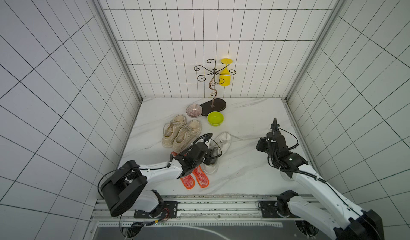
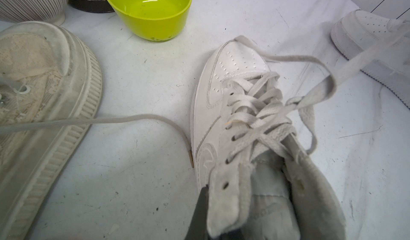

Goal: Remove the insole from the shoe
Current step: Untie the shoelace on the shoe.

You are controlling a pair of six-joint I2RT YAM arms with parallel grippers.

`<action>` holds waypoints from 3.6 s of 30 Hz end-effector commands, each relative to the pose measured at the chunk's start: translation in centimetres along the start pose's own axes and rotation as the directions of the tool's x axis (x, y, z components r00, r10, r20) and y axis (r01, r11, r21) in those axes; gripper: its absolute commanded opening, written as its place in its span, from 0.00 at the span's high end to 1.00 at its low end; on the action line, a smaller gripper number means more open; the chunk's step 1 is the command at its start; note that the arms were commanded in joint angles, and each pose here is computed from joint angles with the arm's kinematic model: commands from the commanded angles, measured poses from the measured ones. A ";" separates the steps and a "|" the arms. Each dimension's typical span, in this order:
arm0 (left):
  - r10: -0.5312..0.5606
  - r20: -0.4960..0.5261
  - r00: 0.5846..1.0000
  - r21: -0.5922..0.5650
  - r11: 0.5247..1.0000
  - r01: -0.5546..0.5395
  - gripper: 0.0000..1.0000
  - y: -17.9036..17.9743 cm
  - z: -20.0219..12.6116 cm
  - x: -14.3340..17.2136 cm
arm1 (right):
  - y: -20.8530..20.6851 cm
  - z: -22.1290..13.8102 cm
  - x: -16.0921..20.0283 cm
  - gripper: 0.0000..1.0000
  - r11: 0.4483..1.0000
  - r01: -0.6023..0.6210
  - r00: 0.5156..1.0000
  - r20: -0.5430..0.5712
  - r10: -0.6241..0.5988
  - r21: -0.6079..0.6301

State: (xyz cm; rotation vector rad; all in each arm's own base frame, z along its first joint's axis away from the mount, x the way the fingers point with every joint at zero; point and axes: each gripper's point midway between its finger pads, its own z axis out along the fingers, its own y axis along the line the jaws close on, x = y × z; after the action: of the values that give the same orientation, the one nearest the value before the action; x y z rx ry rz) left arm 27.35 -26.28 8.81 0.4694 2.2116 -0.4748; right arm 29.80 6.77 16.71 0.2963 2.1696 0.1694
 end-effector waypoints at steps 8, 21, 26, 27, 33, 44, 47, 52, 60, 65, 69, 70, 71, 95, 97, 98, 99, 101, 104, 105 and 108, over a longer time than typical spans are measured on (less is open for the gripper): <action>0.029 0.034 0.999 0.072 0.997 -0.032 1.00 -1.5 -0.3 -0.6 | 1.8 1.4 3.7 0.60 0.990 0.080 0.985 -0.146 -0.097 -0.114; 0.156 0.058 0.986 0.248 0.955 -0.165 1.00 -7.5 -0.8 -0.1 | 13.4 -2.0 8.2 0.36 0.807 0.315 0.899 -0.116 -0.423 -0.500; 0.163 0.065 0.985 0.269 0.947 -0.174 1.00 -8.0 -1.0 0.0 | 14.7 -2.5 8.9 0.38 0.769 0.339 0.887 -0.089 -0.453 -0.541; 0.165 0.065 0.984 0.277 0.944 -0.177 1.00 -8.1 -1.1 0.0 | 14.7 -2.4 8.8 0.38 0.773 0.348 0.885 -0.085 -0.457 -0.530; 0.184 0.064 0.981 0.292 0.936 -0.195 1.00 -8.6 -1.3 0.1 | 15.5 -2.3 9.3 0.43 0.759 0.386 0.865 -0.079 -0.495 -0.525; 0.183 0.073 0.980 0.297 0.934 -0.197 1.00 -8.8 -1.6 -0.1 | 13.1 -0.3 10.0 0.59 0.813 0.484 0.837 -0.099 -0.538 -0.324; 0.179 0.079 0.981 0.302 0.933 -0.195 1.00 -8.9 -1.9 -0.2 | 12.3 0.3 9.4 0.64 0.836 0.496 0.845 -0.091 -0.527 -0.235; 0.184 0.082 0.980 0.325 0.924 -0.200 1.00 -9.6 -2.2 -0.3 | 11.8 0.4 7.5 0.65 0.871 0.465 0.879 -0.034 -0.476 -0.158; 0.258 0.101 0.961 0.382 0.882 -0.276 1.00 -12.4 -3.1 0.4 | 7.8 2.8 5.2 0.50 0.946 0.323 0.944 -0.083 -0.320 0.021; 0.265 0.131 0.955 0.414 0.861 -0.296 1.00 -13.4 -4.2 -0.1 | 6.5 3.2 4.0 0.42 0.952 0.295 0.954 -0.078 -0.289 0.081; 0.273 0.156 0.949 0.414 0.855 -0.313 1.00 -13.3 -4.8 -0.2 | 3.5 3.6 2.5 0.35 0.958 0.237 0.971 -0.073 -0.227 0.164; 0.279 0.154 0.948 0.413 0.853 -0.318 1.00 -13.2 -4.8 0.0 | 2.8 3.6 2.1 0.34 0.960 0.215 0.976 -0.068 -0.206 0.180; 0.283 0.151 0.947 0.413 0.853 -0.321 1.00 -13.2 -4.8 0.1 | 2.2 3.7 1.6 0.33 0.962 0.197 0.980 -0.063 -0.189 0.190; 0.210 0.189 0.959 0.289 0.922 -0.259 1.00 -8.7 -5.6 -1.7 | -9.7 4.0 -2.4 0.19 0.930 -0.192 0.978 -0.022 0.209 0.313; 0.194 0.193 0.962 0.274 0.931 -0.242 1.00 -7.9 -5.6 -1.9 | -9.7 3.8 -2.6 0.19 0.931 -0.194 0.978 -0.012 0.208 0.308; 0.183 0.196 0.964 0.263 0.937 -0.231 1.00 -7.6 -5.6 -2.2 | -9.7 3.7 -2.7 0.18 0.932 -0.194 0.979 -0.008 0.206 0.308; 0.176 0.197 0.965 0.254 0.941 -0.223 1.00 -7.2 -5.6 -2.3 | -9.8 3.6 -2.9 0.18 0.930 -0.195 0.979 0.002 0.205 0.312; 0.139 0.196 0.971 0.231 0.956 -0.184 1.00 -6.0 -5.5 -2.7 | -10.2 3.2 -3.1 0.17 0.923 -0.196 0.979 0.017 0.202 0.332; 0.044 0.219 0.975 0.254 0.962 -0.101 1.00 -4.3 -6.0 -3.6 | -11.0 2.7 -3.7 0.16 0.910 -0.220 0.975 0.048 0.218 0.350; 0.022 0.230 0.973 0.245 0.966 -0.080 1.00 -3.6 -6.1 -3.8 | -11.2 2.5 -3.8 0.16 0.908 -0.228 0.973 0.056 0.223 0.351; 0.014 0.235 0.972 0.224 0.972 -0.069 1.00 -3.0 -6.1 -4.1 | -11.0 2.2 -4.4 0.15 0.910 -0.239 0.971 0.074 0.227 0.340</action>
State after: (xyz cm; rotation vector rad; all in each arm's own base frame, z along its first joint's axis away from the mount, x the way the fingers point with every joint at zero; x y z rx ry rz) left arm 23.42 -25.68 11.92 0.6368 2.0687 -0.6343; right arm 31.77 -3.84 13.46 0.7064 2.2080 -0.0730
